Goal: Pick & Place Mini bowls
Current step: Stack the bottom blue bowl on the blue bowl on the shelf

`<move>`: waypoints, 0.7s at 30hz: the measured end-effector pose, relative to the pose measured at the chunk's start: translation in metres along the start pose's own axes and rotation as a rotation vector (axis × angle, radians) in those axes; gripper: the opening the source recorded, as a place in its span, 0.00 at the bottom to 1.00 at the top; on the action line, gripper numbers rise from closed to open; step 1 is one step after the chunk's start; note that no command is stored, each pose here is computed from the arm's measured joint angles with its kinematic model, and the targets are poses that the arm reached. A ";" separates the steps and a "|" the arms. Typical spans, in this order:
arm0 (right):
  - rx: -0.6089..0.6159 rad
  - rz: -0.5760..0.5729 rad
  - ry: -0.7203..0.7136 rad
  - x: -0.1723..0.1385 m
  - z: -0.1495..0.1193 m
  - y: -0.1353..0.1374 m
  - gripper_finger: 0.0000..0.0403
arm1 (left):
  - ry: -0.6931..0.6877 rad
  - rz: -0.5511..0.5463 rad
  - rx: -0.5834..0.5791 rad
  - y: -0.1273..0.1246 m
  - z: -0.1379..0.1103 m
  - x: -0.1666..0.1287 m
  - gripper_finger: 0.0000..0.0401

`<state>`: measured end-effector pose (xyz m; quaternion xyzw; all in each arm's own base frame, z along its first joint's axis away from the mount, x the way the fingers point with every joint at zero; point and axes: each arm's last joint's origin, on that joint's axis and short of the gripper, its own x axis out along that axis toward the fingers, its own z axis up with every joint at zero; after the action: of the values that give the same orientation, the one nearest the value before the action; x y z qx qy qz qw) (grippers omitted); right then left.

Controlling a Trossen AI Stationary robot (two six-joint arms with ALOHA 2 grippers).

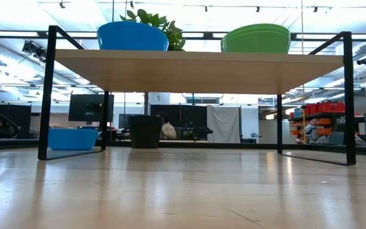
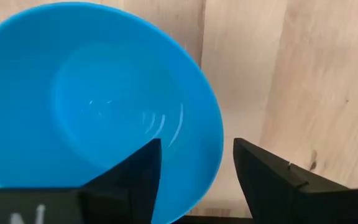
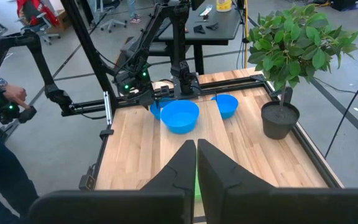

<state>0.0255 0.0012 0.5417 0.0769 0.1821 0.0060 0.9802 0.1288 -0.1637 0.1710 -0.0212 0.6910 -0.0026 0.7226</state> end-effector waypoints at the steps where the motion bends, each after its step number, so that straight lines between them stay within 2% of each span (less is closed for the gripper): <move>1: 0.000 0.000 0.000 0.000 0.000 0.000 0.05 | 0.000 -0.001 0.001 0.000 0.000 0.000 0.50; 21: 0.000 -0.001 0.000 0.000 0.000 0.000 0.05 | 0.005 -0.019 0.010 -0.001 0.000 0.000 0.27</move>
<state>0.0254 0.0011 0.5417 0.0769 0.1819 0.0057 0.9803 0.1292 -0.1649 0.1710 -0.0244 0.6927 -0.0130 0.7207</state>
